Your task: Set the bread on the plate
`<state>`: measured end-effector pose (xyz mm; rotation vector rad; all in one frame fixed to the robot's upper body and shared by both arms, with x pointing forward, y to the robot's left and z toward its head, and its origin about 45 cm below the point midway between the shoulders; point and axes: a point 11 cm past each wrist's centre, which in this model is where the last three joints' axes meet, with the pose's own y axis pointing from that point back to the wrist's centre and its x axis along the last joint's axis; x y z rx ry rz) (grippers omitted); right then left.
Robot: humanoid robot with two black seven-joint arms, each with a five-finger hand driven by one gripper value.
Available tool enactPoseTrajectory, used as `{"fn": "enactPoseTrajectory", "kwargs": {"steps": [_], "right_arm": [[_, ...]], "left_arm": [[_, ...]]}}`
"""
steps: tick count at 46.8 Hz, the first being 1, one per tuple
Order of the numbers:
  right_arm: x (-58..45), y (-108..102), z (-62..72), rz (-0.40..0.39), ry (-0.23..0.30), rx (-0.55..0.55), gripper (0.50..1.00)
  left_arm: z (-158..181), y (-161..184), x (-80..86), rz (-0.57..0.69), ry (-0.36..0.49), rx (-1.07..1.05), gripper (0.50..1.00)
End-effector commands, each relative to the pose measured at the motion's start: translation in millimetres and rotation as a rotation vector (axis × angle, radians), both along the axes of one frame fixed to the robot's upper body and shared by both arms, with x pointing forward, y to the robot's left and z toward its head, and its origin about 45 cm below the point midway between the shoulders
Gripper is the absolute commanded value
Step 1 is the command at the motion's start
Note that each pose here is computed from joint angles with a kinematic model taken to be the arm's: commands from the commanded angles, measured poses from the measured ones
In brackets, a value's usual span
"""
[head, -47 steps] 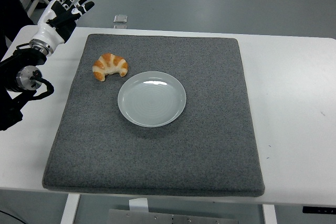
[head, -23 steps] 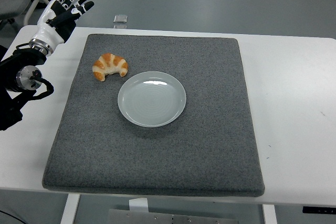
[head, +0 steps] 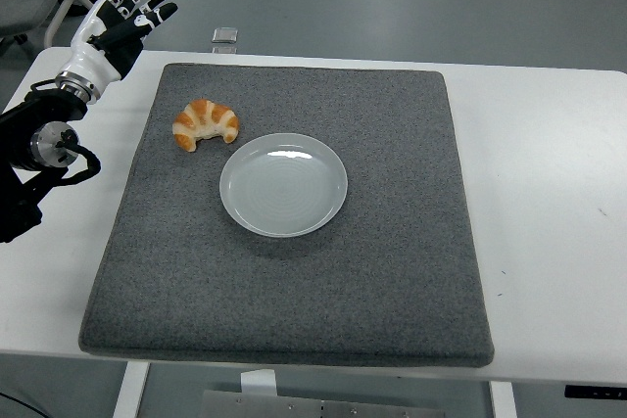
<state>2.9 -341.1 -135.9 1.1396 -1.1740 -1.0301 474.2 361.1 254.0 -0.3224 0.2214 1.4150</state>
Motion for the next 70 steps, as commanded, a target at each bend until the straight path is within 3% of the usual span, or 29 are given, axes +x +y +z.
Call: {"fn": "enactPoseTrajectory", "kwargs": {"steps": [1,10,17,29,36,45,51,56,63,70], "right_arm": [[0.0,0.0,0.0,0.000,0.000,0.000,0.930],[0.0,0.0,0.0,0.000,0.000,0.000,0.930],[0.0,0.0,0.0,0.000,0.000,0.000,0.930],[0.0,0.0,0.0,0.000,0.000,0.000,0.930],[-0.2,0.0,0.0,0.000,0.001,0.000,0.930],[0.0,0.0,0.0,0.000,0.000,0.000,0.930],[-0.2,0.0,0.0,0.000,0.001,0.000,0.930],[-0.2,0.0,0.0,0.000,0.001,0.000,0.930],[0.0,0.0,0.0,0.000,0.000,0.000,0.930],[0.0,0.0,0.0,0.000,0.000,0.000,0.930]], "left_arm": [[0.1,-0.2,0.2,0.000,0.002,0.002,0.990],[6.5,-7.7,1.5,-0.036,0.032,0.026,0.988],[33.9,-7.6,5.7,-0.043,0.039,0.101,0.988],[90.1,-20.7,4.7,-0.069,-0.002,0.355,0.988],[103.5,-24.3,1.3,-0.126,-0.014,0.566,0.988],[79.7,-29.2,-9.4,-0.264,0.027,0.933,0.988],[72.3,-23.4,-14.2,-0.237,-0.030,1.123,0.988],[54.7,-29.9,-29.7,-0.249,-0.096,1.271,0.988],[23.3,-38.2,-54.5,-0.327,-0.102,1.319,0.988],[4.3,-30.2,-62.3,-0.326,-0.060,1.309,0.988]]}}
